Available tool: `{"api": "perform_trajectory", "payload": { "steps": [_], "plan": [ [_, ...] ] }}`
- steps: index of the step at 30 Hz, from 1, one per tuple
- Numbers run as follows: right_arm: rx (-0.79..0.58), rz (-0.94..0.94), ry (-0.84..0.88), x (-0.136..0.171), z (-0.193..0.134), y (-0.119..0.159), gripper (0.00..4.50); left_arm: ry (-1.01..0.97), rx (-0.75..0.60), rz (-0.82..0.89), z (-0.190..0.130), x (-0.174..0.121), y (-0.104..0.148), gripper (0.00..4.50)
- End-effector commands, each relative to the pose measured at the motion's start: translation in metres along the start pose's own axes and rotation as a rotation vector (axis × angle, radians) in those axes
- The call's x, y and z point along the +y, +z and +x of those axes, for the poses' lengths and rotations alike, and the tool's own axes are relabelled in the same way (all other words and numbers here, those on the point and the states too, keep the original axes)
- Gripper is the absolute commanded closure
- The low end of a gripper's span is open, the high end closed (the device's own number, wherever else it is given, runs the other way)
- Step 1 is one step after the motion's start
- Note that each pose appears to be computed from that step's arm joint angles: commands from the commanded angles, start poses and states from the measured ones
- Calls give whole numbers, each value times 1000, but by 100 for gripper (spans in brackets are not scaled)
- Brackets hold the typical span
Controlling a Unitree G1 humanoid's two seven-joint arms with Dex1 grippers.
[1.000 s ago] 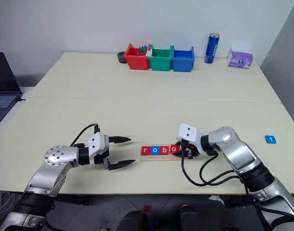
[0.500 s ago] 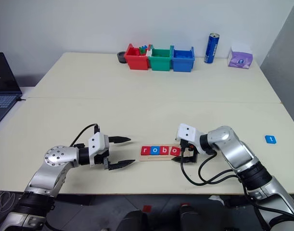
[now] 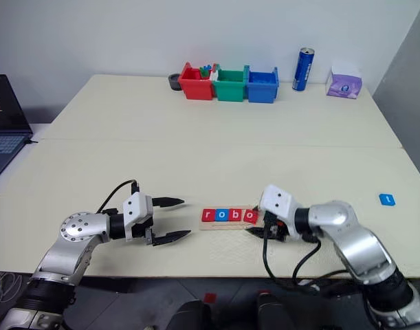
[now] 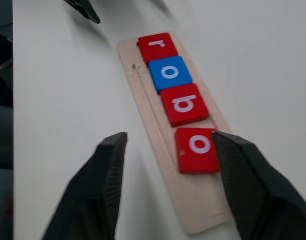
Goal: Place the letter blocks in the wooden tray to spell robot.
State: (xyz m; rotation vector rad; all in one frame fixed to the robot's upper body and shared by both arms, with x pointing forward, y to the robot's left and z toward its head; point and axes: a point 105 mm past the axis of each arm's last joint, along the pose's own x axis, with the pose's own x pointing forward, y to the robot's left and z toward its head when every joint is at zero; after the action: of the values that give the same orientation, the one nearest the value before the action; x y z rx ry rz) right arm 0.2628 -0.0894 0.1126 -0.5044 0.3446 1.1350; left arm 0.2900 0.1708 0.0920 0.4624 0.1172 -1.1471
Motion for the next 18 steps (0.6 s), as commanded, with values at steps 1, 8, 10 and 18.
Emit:
{"api": "perform_trajectory", "payload": {
  "steps": [1, 8, 10, 18],
  "plan": [
    [-16, -27, -30, 4, -1, 8, 314, 6, -19, 49, -1, 7, 10, 0],
    [22, 5, -49, -1, 6, 2, 446, -7, -24, 57, 4, 10, 11, 0],
    [29, 11, -42, 0, 8, 1, 446, -10, -27, 59, 5, 10, 12, 0],
    [58, -9, -49, -6, 16, -3, 446, -9, -35, 60, 7, 10, 16, 0]
  ]
}}
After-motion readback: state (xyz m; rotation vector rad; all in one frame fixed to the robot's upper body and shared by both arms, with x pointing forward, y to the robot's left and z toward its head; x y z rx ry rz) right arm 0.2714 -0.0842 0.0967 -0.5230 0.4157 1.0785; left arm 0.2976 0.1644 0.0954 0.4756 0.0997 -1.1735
